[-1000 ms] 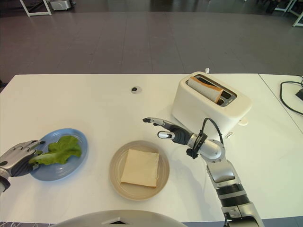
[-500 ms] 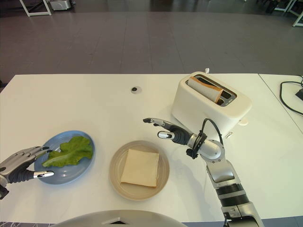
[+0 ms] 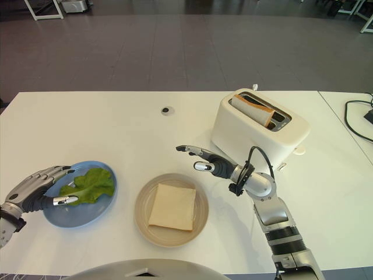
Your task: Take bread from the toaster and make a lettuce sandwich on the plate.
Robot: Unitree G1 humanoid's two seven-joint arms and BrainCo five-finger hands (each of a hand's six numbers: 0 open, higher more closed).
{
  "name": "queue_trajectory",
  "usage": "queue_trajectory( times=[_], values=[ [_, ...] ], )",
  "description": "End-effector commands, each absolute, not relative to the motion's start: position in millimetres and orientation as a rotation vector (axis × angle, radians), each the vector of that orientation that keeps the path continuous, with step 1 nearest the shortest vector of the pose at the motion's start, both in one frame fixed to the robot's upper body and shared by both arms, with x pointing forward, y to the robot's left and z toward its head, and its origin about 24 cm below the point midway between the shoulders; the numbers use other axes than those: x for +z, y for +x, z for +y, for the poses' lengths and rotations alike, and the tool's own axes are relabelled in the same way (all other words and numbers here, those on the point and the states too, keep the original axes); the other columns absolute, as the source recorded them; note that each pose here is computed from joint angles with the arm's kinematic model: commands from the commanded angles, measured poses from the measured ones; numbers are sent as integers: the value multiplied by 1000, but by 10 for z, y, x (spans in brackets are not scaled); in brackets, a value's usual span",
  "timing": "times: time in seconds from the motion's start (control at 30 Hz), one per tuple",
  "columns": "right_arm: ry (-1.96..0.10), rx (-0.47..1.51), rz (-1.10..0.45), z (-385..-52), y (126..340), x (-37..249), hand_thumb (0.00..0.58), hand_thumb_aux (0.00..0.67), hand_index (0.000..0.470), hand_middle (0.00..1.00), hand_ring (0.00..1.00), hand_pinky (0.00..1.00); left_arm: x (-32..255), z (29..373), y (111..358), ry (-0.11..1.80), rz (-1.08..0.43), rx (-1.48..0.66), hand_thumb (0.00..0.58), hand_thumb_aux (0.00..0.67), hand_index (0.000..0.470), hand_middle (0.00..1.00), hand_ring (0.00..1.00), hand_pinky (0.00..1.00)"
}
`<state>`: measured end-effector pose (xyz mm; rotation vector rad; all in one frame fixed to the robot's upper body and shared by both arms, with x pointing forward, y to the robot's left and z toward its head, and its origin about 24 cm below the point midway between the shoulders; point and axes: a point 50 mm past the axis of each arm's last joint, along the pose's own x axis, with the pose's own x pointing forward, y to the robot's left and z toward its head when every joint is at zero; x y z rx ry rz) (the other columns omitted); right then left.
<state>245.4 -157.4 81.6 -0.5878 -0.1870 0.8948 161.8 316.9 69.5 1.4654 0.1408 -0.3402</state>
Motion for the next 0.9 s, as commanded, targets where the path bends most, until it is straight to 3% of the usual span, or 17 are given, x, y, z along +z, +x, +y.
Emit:
queue_trajectory(
  times=[0.03, 0.63, 0.77, 0.87, 0.9],
  values=[
    [-595, 898, -179, -1565, 2461, 804, 0, 0, 0, 0, 0, 0, 633, 3163, 1594, 1499, 179, -376, 436, 336, 236, 0, 0, 0],
    [-594, 901, -183, -1556, 2474, 819, 0, 0, 0, 0, 0, 0, 553, 3089, 1559, 1519, 201, -424, 498, 418, 293, 0, 0, 0],
    [-593, 900, -183, -1555, 2474, 819, 0, 0, 0, 0, 0, 0, 535, 3076, 1542, 1520, 208, -434, 545, 504, 354, 0, 0, 0],
    [-593, 898, -183, -1557, 2476, 817, 0, 0, 0, 0, 0, 0, 529, 3056, 1537, 1534, 205, -441, 580, 670, 470, 0, 0, 0],
    [-592, 897, -183, -1558, 2476, 816, 0, 0, 0, 0, 0, 0, 530, 3049, 1537, 1540, 203, -442, 580, 670, 470, 0, 0, 0]
  ],
)
